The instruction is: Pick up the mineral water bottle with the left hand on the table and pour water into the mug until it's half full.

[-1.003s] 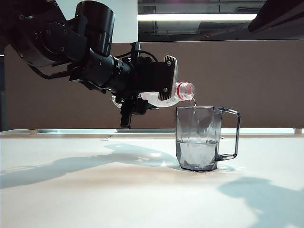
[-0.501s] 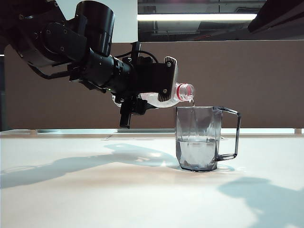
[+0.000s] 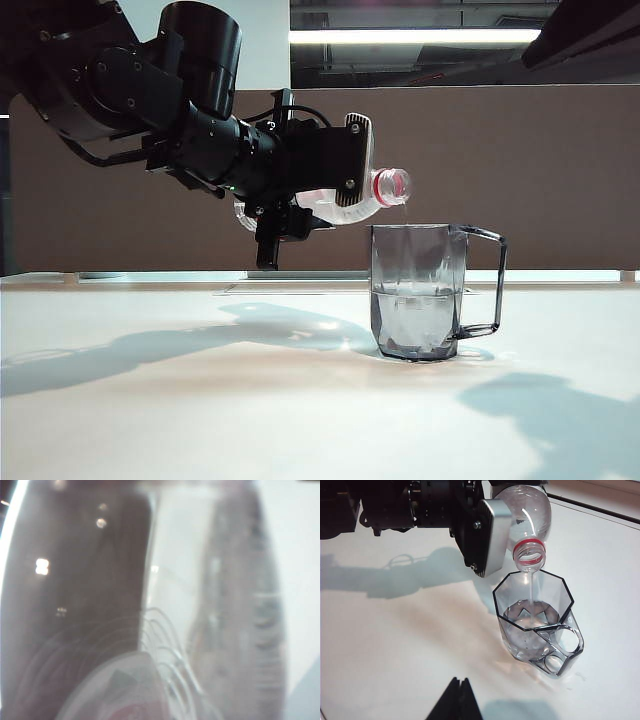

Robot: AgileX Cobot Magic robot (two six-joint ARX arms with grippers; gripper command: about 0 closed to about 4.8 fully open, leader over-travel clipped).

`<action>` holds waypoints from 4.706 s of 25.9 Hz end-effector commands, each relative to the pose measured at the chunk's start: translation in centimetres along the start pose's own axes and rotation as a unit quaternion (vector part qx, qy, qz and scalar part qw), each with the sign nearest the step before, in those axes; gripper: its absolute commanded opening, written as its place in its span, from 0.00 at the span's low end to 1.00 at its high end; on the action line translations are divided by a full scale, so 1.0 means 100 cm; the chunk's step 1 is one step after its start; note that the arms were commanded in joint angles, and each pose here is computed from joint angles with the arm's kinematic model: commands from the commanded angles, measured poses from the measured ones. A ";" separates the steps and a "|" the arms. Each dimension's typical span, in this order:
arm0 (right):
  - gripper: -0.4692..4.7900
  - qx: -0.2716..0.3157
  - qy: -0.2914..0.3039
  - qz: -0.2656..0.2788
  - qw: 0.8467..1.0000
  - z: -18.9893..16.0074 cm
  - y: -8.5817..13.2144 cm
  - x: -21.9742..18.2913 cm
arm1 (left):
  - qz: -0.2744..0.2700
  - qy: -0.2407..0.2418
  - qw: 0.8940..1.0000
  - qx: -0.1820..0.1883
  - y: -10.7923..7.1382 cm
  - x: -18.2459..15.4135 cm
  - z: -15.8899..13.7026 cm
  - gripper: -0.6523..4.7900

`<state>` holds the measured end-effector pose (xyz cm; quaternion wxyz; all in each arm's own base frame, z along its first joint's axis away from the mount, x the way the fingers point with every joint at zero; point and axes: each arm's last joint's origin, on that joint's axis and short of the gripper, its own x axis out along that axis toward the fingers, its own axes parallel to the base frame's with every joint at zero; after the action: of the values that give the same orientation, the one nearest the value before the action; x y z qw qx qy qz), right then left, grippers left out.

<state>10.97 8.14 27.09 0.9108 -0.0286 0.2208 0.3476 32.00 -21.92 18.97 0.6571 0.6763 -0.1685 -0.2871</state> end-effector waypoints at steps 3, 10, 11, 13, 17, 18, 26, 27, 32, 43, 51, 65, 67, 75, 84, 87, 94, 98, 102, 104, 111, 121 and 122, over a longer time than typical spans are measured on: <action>0.07 -0.003 -0.011 0.002 1.000 0.003 0.000 -0.001 | 0.025 -0.006 0.997 -0.067 0.008 -0.001 0.001 0.55; 0.07 -0.003 -0.011 0.002 1.000 0.003 0.000 -0.001 | 0.029 -0.010 0.976 -0.216 0.012 -0.002 0.001 0.55; 0.07 -0.003 -0.011 0.002 1.000 0.003 0.000 -0.001 | 0.031 -0.011 0.973 -0.228 0.013 -0.003 0.001 0.55; 0.07 -0.003 -0.011 0.002 1.000 0.003 0.000 -0.001 | 0.040 -0.011 0.961 -0.274 0.019 -0.006 -0.002 0.55; 0.07 -0.003 -0.011 0.002 1.000 0.003 0.000 -0.001 | 0.054 -0.007 0.914 -0.401 0.034 -0.015 -0.012 0.55; 0.07 -0.003 -0.011 0.002 1.000 0.003 0.000 -0.001 | 0.053 -0.004 0.907 -0.417 0.037 -0.018 -0.015 0.55; 0.07 -0.003 -0.011 0.002 1.000 0.003 0.000 -0.001 | 0.067 -0.001 0.827 -0.558 0.054 -0.036 -0.026 0.55; 0.07 -0.003 -0.011 0.002 1.000 0.003 0.000 -0.001 | 0.068 -0.003 0.822 -0.566 0.055 -0.037 -0.026 0.55; 0.07 -0.003 -0.011 0.002 1.000 0.003 0.000 -0.001 | 0.070 -0.007 0.799 -0.597 0.056 -0.049 -0.024 0.55; 0.07 -0.003 -0.011 0.002 1.000 0.003 0.000 -0.001 | 0.100 0.005 0.756 -0.647 0.038 -0.098 -0.037 0.55; 0.07 -0.003 -0.011 0.002 1.000 0.003 0.000 -0.001 | 0.129 0.019 0.735 -0.665 0.015 -0.122 -0.050 0.55; 0.07 -0.003 -0.011 0.004 1.000 0.003 0.000 -0.001 | 0.136 0.012 0.728 -0.672 -0.026 -0.145 -0.043 0.55; 0.07 -0.003 -0.011 0.004 1.000 0.003 0.000 -0.002 | 0.130 0.017 0.728 -0.673 -0.030 -0.147 -0.042 0.55; 0.07 -0.003 -0.011 0.004 1.000 0.003 0.001 -0.002 | 0.121 0.025 0.728 -0.674 -0.041 -0.144 -0.043 0.55; 0.07 -0.003 -0.012 0.004 1.000 0.003 0.001 -0.002 | 0.112 0.033 0.722 -0.682 -0.052 -0.137 -0.045 0.55; 0.07 -0.003 -0.013 0.004 1.000 0.003 0.001 -0.002 | 0.114 0.031 0.722 -0.682 -0.051 -0.137 -0.045 0.55; 0.07 -0.003 -0.013 0.004 1.000 0.003 0.001 -0.003 | 0.114 0.031 0.722 -0.682 -0.051 -0.137 -0.045 0.55; 0.07 -0.003 -0.014 0.004 1.000 0.003 0.001 -0.003 | 0.114 0.031 0.721 -0.683 -0.051 -0.137 -0.045 0.57; 0.07 -0.003 -0.014 0.004 1.000 0.003 0.001 -0.003 | 0.114 0.031 0.721 -0.683 -0.051 -0.137 -0.045 0.85; 0.07 -0.003 -0.014 0.004 1.000 0.003 0.001 -0.003 | 0.114 0.031 0.721 -0.683 -0.051 -0.138 -0.045 0.94; 0.07 -0.003 -0.014 0.004 1.000 0.003 0.001 -0.003 | 0.109 0.035 0.721 -0.684 -0.050 -0.139 -0.044 0.99; 0.07 -0.003 -0.014 0.004 1.000 0.003 0.001 -0.003 | 0.057 0.083 0.713 -0.693 -0.036 -0.163 -0.038 0.99; 0.07 -0.003 -0.015 0.004 1.000 0.003 0.001 -0.003 | 0.053 0.088 0.713 -0.694 -0.036 -0.164 -0.037 0.99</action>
<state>10.85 8.07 27.18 0.9109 -0.0274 0.2175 0.3495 21.13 -8.77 18.04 0.9696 0.0398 0.0861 -0.2256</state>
